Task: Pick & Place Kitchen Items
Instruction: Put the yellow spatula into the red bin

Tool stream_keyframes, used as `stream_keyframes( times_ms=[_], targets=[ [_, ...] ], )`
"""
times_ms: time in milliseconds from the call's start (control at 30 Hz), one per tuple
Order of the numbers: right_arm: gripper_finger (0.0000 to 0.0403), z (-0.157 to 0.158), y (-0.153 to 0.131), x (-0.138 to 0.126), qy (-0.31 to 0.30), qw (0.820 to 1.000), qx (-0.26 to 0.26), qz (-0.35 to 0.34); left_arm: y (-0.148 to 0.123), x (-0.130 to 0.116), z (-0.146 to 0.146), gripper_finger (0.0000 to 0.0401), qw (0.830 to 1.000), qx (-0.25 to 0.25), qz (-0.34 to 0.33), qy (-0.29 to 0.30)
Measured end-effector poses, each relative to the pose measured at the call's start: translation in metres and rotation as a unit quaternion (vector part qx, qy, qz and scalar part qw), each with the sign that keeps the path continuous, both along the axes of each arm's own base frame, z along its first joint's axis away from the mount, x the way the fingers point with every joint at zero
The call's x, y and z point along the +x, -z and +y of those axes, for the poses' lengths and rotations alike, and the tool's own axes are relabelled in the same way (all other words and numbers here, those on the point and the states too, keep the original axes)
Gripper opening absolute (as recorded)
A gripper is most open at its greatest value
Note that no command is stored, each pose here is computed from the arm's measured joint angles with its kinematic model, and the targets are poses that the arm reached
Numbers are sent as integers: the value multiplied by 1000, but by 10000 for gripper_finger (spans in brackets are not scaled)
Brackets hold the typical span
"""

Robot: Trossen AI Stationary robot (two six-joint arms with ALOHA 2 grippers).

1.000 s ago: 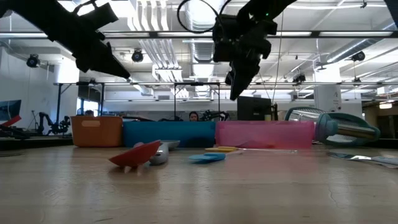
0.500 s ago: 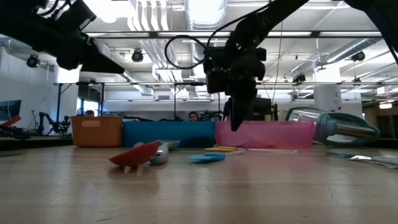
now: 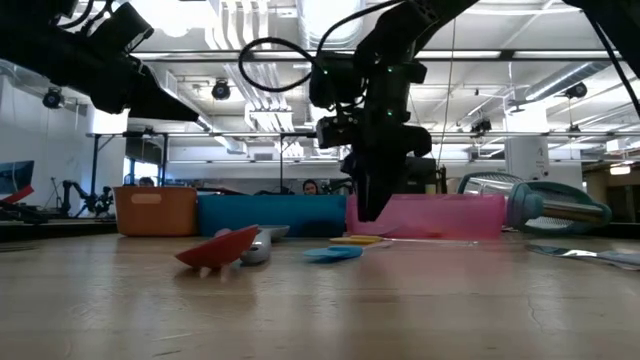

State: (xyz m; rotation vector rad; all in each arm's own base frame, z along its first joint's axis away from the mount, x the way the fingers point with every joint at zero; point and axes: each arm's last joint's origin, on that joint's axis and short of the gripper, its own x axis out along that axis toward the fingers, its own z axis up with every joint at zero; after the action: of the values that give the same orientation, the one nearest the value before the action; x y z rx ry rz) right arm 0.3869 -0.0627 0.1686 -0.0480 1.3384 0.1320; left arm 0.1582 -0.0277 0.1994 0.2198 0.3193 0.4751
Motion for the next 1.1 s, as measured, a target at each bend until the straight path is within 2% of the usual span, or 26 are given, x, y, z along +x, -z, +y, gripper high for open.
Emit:
stream_keyframes(
  times_ms=[133,500,600,667,767,1100],
  targets=[
    [182,7,0,4,-23,1000,-6,-15,0,0,0,12,1000,-3,-2,-1],
    [241,4,-1,6,-18,999,-12,-27,0,0,0,12,1000,-5,-3,-1],
    [251,7,0,6,-31,998,-52,-18,0,0,0,12,1000,-5,-3,-1],
    [253,12,0,7,-46,995,-84,-12,0,0,0,12,1000,-5,-3,-1],
    [251,20,0,8,-56,994,-97,-14,0,0,0,12,1000,-5,-3,-1],
    [228,13,2,15,-9,997,-63,-48,0,0,0,12,1000,-13,-7,-1]
  ],
)
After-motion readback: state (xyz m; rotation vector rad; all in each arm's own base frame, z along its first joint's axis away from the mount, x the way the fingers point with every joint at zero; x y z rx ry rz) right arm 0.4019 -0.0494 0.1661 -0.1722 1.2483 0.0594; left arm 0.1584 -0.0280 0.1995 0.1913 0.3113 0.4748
